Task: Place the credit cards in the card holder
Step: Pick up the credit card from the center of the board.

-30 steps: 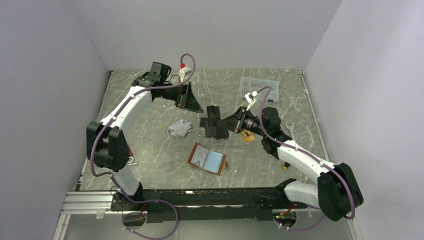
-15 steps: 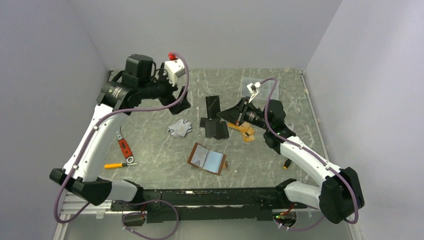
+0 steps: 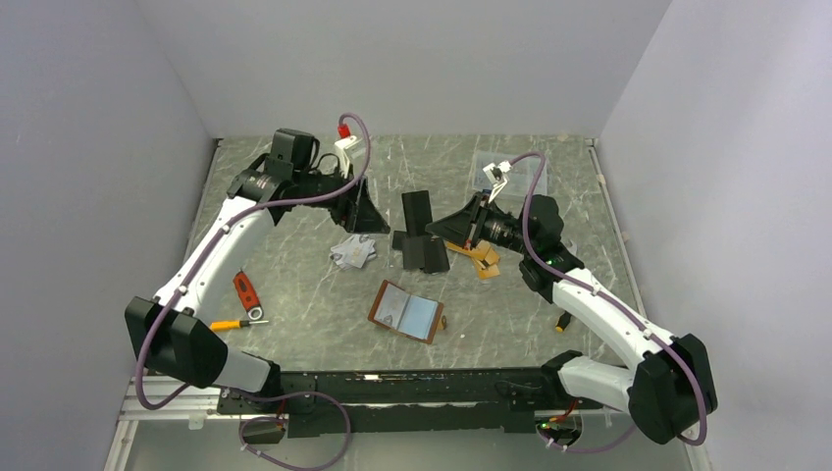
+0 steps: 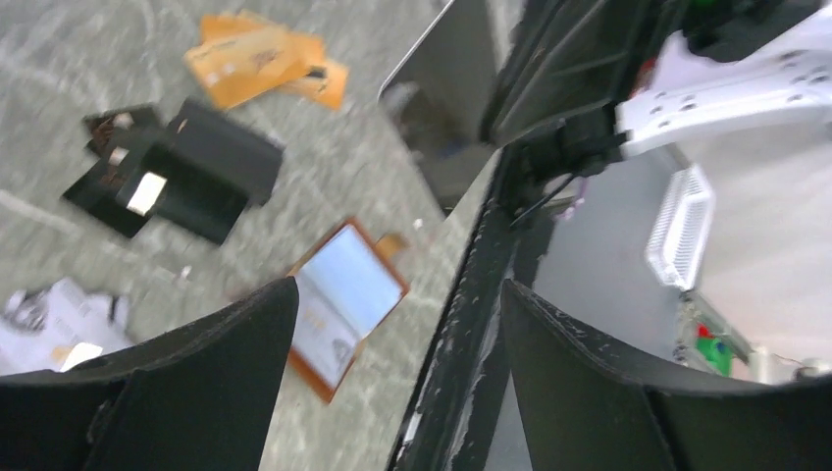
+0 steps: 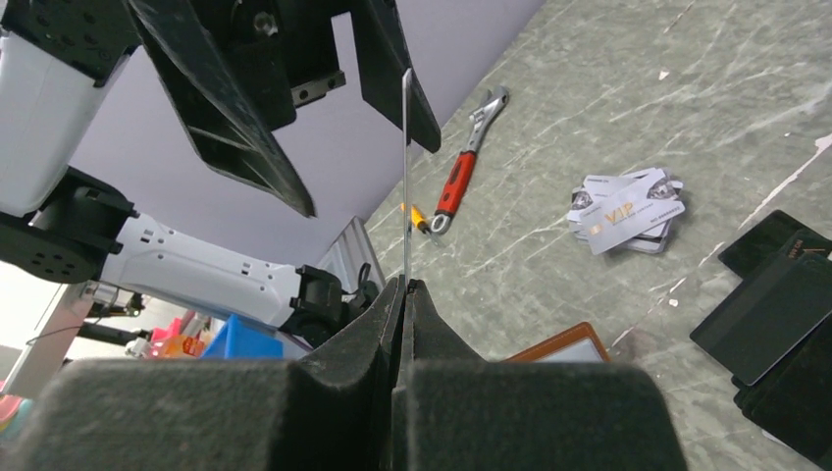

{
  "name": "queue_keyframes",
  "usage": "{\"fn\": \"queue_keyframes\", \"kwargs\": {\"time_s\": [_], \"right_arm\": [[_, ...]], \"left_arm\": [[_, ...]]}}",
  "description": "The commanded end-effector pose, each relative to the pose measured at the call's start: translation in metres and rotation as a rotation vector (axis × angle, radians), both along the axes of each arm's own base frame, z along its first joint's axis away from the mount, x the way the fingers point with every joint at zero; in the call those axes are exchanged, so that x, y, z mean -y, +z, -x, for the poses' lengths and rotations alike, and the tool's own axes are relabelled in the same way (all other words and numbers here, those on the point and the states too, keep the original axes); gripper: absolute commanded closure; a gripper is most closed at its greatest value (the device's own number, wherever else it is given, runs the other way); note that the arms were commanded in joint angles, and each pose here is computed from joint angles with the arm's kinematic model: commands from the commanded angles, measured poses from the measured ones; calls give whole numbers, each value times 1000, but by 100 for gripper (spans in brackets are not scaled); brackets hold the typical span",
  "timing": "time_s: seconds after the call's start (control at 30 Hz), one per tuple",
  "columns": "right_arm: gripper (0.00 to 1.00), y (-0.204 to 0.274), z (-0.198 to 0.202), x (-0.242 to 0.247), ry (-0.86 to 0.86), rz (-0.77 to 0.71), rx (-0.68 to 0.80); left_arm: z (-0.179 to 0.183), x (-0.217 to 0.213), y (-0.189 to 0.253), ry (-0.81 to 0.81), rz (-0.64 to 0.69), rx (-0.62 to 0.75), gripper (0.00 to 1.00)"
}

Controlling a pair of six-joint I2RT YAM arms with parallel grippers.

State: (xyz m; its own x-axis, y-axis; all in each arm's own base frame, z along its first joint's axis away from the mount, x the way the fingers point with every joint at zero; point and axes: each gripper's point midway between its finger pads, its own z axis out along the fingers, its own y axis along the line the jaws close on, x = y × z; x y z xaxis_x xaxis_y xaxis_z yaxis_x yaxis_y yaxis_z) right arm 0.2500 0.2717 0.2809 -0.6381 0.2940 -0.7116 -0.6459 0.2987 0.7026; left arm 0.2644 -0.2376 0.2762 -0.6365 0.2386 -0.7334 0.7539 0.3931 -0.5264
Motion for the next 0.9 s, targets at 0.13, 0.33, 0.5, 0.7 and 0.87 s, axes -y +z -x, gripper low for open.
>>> {"fn": "queue_keyframes", "kwargs": {"time_s": [0.13,0.33,0.5,0.7,0.87], "right_arm": [[100,39,9,-7,90,-87,106],[100,44,11,-9,112,-112,108],[100,41,9,-10,115,-120,90],[100,37,8,-15,126,-121,80],[100,36,5,-18,113,-128,73]], "left_arm": [[17,30,63,-175,340,-17,8],[15,33,51,-197,367,-49,14],[10,34,54,-189,378,-46,36],[6,37,64,-200,417,-29,49],[9,37,62,-207,430,-47,55]]}}
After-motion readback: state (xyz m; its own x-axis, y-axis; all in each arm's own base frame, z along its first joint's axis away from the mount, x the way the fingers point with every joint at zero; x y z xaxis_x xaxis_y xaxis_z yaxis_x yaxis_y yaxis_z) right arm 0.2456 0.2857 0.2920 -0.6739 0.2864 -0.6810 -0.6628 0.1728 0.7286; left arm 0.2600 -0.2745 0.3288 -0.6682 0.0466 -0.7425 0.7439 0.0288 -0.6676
